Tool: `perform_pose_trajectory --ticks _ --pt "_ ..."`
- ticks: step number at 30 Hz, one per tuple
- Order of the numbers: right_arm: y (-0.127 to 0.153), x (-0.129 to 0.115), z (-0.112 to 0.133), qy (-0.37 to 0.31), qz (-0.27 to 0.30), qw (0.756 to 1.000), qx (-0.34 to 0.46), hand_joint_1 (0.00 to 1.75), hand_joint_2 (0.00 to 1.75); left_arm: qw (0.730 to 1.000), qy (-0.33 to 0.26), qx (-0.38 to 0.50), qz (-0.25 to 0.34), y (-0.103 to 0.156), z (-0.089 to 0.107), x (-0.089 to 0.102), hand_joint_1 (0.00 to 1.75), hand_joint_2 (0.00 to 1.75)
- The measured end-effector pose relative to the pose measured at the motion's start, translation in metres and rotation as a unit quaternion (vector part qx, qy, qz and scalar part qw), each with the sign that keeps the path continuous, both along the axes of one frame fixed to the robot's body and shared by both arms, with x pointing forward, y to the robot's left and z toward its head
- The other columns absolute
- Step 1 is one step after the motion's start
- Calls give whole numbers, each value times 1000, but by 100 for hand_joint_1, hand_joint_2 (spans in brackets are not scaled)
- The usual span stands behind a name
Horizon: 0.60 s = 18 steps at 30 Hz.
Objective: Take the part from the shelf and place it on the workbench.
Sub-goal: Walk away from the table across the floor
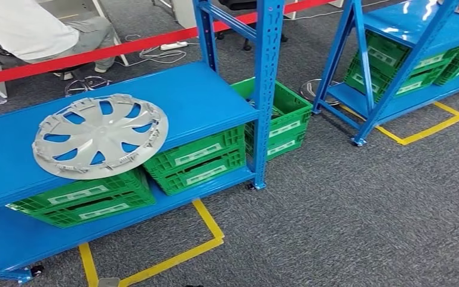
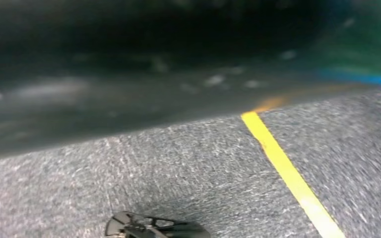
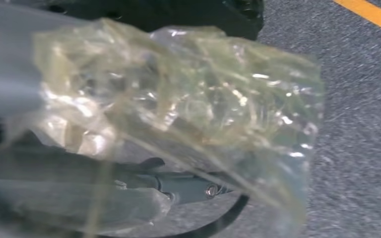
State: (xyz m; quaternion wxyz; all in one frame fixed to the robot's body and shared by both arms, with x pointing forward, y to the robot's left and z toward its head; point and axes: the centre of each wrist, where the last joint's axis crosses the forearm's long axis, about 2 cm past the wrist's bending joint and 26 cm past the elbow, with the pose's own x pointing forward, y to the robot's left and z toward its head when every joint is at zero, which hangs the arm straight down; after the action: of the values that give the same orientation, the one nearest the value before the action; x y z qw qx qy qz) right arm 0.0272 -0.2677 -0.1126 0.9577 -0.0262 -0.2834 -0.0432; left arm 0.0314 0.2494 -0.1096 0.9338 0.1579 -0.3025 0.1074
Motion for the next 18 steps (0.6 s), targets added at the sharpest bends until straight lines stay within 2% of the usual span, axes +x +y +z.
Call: perform_pose_trajectory --ticks 18 --pt "-6 4 0 -26 -2 1000 -6 0 0 1000 -12 -6 -3 -1 0 2 0 0"
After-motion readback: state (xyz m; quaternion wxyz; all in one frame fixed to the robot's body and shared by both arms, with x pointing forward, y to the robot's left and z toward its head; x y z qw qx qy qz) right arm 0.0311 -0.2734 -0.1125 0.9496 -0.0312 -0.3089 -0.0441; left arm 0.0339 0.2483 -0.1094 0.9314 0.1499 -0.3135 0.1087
